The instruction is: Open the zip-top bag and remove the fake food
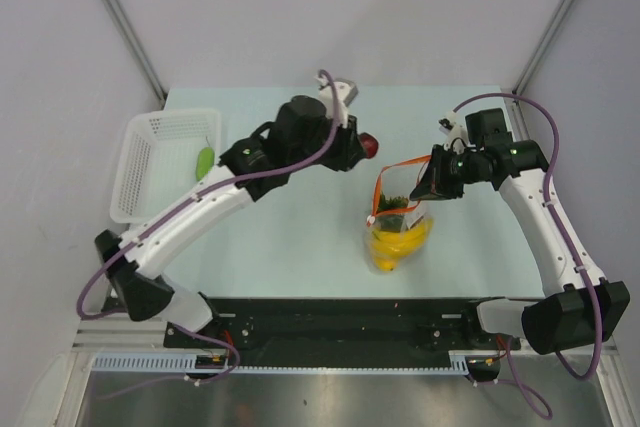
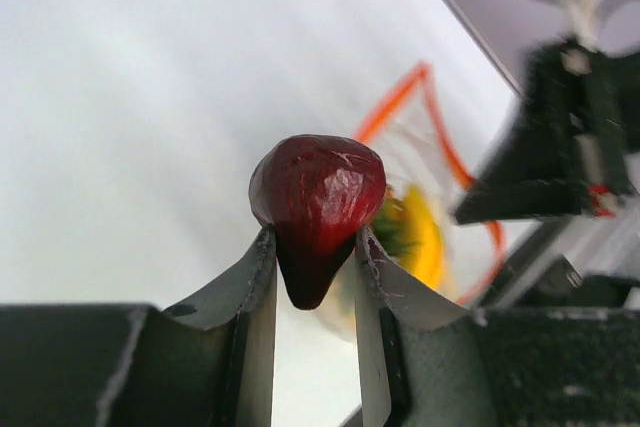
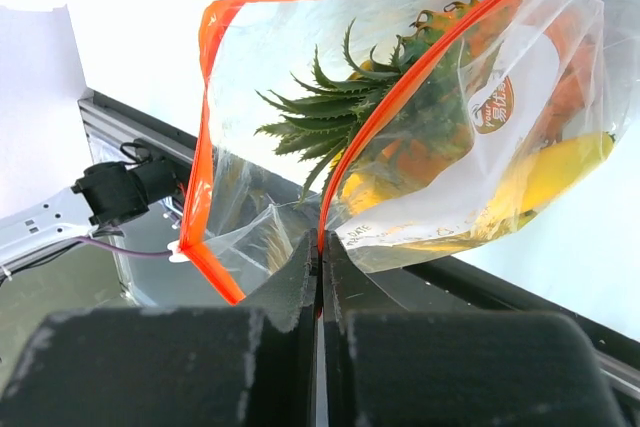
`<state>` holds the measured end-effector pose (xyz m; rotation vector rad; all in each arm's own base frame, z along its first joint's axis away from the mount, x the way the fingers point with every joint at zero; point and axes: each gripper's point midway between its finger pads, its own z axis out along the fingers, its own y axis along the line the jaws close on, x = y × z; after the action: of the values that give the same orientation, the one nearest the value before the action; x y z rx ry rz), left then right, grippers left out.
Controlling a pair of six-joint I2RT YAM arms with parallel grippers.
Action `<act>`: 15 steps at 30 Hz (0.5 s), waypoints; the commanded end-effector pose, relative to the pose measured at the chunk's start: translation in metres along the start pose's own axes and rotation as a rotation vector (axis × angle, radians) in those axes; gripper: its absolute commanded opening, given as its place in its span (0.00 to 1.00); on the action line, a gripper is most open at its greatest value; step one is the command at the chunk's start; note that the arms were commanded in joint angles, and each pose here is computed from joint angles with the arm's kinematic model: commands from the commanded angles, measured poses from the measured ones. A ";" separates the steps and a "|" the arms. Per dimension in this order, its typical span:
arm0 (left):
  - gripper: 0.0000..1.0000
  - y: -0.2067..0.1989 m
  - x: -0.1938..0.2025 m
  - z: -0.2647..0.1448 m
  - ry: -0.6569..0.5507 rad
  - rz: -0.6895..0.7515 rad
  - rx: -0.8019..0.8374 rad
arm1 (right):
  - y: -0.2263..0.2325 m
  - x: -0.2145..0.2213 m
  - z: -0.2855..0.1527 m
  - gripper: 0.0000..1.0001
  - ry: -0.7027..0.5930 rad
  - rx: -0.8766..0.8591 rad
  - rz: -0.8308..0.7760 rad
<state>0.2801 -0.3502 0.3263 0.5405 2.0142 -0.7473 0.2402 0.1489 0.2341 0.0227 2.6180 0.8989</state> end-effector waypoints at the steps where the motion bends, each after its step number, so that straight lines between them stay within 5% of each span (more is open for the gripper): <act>1: 0.00 0.086 -0.030 -0.048 -0.156 -0.073 -0.295 | 0.001 -0.002 -0.003 0.00 -0.024 -0.007 -0.034; 10: 0.06 0.285 0.049 -0.168 -0.246 -0.454 -0.927 | 0.008 0.000 0.002 0.00 0.003 -0.026 -0.050; 15: 0.06 0.339 0.106 -0.201 -0.203 -0.618 -1.085 | 0.009 0.003 0.002 0.00 0.014 -0.028 -0.055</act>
<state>0.3293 0.0045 0.2345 -0.5941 2.0704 0.0114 0.2375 0.1538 0.2331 -0.0127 2.6244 0.9043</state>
